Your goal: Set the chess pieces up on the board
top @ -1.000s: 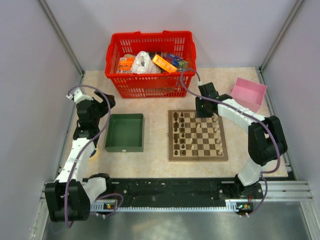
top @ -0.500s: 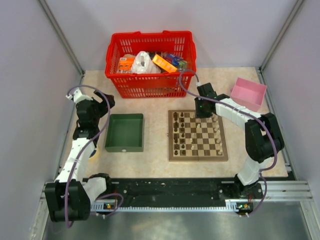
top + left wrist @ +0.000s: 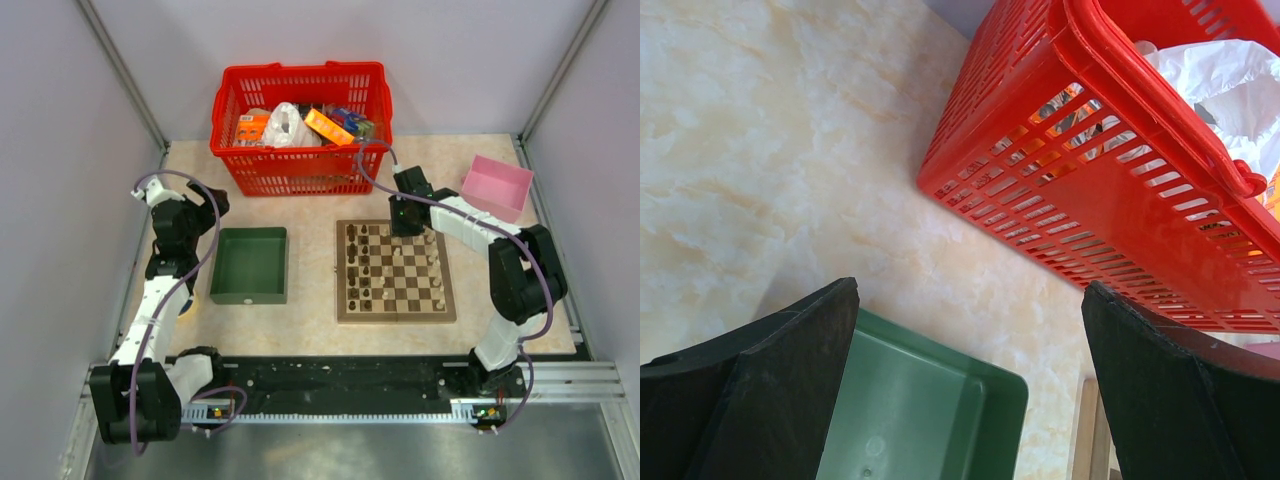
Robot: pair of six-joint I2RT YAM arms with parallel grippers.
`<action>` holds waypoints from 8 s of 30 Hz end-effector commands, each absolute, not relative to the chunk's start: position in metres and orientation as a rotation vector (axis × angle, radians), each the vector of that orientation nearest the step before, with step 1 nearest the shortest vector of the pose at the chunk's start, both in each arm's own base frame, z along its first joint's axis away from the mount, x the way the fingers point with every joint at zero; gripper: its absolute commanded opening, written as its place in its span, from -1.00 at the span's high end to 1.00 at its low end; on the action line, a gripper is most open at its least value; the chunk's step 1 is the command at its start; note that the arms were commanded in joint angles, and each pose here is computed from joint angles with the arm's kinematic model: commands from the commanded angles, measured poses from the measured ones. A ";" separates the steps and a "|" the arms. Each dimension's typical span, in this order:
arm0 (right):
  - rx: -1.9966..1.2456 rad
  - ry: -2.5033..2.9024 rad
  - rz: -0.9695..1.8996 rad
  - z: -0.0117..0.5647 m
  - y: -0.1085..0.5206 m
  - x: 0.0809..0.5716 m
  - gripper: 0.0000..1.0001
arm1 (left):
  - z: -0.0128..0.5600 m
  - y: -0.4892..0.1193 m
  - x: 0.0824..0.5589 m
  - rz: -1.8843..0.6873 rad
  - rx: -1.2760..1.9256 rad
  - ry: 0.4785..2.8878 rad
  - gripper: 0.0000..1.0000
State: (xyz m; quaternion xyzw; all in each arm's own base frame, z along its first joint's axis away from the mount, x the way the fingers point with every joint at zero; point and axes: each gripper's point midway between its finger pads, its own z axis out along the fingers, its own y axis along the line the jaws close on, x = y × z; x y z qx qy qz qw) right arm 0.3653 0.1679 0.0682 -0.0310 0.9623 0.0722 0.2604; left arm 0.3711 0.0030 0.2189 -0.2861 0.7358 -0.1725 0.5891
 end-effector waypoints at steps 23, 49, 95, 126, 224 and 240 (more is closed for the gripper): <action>-0.031 2.410 0.162 0.139 0.156 0.372 0.75 | 0.238 0.005 0.373 -0.413 -0.649 1.650 -0.97; 0.074 2.518 0.081 0.087 0.102 0.334 0.75 | 0.235 0.000 0.374 -0.447 -0.639 1.661 -0.97; 0.047 2.525 0.111 0.083 0.110 0.343 0.47 | 0.233 0.001 0.374 -0.438 -0.642 1.664 -0.97; -0.139 2.572 0.216 0.080 0.179 0.333 0.28 | 0.235 -0.001 0.376 -0.455 -0.638 1.657 -0.97; 0.029 2.556 0.090 0.081 0.110 0.314 0.45 | 0.229 -0.001 0.377 -0.460 -0.642 1.666 -0.97; -0.071 2.419 0.191 0.139 0.151 0.331 0.16 | 0.228 -0.003 0.376 -0.477 -0.642 1.669 -0.98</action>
